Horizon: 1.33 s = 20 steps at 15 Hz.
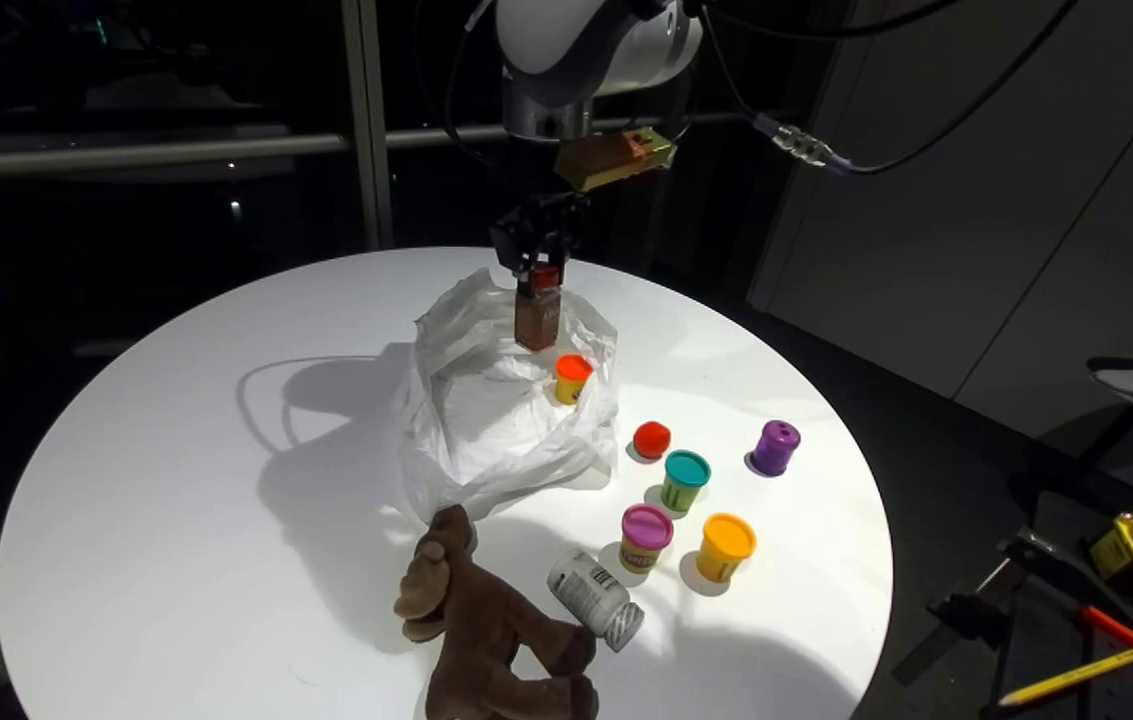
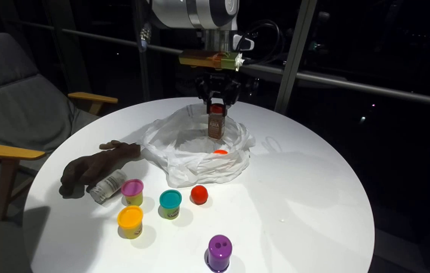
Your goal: Pick up all the objects surrounding the plastic and arrange them on the plastic
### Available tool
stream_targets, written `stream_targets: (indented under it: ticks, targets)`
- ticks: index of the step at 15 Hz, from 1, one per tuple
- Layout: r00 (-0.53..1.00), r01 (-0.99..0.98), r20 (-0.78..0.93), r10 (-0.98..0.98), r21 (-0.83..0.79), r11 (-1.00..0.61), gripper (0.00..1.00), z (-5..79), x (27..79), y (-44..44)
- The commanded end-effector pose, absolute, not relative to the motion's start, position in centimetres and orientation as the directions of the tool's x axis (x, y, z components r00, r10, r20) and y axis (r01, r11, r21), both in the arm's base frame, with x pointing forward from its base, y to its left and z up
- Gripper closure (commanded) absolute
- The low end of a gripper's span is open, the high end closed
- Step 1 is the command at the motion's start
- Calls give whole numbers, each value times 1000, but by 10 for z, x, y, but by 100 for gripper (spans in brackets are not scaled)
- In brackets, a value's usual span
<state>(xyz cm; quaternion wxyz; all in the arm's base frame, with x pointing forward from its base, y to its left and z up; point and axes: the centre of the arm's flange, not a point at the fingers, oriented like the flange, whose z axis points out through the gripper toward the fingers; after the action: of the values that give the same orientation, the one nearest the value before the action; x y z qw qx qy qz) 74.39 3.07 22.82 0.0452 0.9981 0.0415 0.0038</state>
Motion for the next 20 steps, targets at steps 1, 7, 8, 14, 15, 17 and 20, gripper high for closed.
stream_targets:
  ticks: [1,7,8,14,15,17,20]
  targets:
    - [998,59,34,61,73,-996,76,225,787,28]
    - [999,21,34,24,82,-996,76,189,803,7]
    - [999,18,29,20,85,-996,76,184,803,3]
    - [1000,-21,11,-20,77,-997,76,164,802,-18]
    - [1000,-30,7,-30,70,-997,76,162,801,-20]
    - [999,-36,-1,-36,68,-997,26,159,799,-22]
    - [999,-37,20,-36,47,-998,11,174,796,-18]
